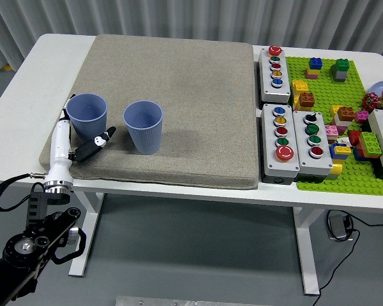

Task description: Pick cup pour cup place

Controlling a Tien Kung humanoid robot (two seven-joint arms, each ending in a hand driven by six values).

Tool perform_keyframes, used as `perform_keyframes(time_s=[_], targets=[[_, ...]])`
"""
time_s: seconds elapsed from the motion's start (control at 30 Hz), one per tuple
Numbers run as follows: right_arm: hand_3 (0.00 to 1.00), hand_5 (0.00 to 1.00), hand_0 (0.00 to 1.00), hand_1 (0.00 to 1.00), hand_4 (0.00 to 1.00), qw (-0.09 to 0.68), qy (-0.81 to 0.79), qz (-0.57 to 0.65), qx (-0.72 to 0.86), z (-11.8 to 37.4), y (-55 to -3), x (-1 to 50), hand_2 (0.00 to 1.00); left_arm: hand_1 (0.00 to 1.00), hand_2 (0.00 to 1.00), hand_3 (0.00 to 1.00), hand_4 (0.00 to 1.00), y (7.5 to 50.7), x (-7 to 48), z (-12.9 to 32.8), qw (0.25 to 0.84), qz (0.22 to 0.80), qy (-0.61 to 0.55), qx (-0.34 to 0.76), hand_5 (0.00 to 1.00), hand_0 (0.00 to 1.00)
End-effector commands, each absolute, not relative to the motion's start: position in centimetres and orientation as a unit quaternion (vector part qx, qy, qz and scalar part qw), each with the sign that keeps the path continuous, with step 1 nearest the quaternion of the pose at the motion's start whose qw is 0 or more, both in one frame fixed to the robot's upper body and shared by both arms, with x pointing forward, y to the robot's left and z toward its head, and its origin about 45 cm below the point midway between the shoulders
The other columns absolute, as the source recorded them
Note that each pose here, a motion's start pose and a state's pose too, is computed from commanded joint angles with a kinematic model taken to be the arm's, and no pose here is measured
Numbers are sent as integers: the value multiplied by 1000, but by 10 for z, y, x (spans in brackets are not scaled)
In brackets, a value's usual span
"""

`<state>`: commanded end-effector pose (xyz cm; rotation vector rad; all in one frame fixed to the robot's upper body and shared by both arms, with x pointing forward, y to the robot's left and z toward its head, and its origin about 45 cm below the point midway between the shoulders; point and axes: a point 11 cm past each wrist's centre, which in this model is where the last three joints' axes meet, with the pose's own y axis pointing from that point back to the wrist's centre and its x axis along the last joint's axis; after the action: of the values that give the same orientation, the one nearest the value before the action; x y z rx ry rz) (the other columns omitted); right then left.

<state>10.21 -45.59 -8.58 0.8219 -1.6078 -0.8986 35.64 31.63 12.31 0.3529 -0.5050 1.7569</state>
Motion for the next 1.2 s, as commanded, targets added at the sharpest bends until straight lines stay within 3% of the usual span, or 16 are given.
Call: perform_keyframes(time_s=[1.2], targets=[[582, 151, 685, 636, 2, 534, -674, -377, 344, -86, -457, 100, 579, 940, 998, 998, 998, 326, 344, 133, 586, 767, -222, 139, 500, 890]])
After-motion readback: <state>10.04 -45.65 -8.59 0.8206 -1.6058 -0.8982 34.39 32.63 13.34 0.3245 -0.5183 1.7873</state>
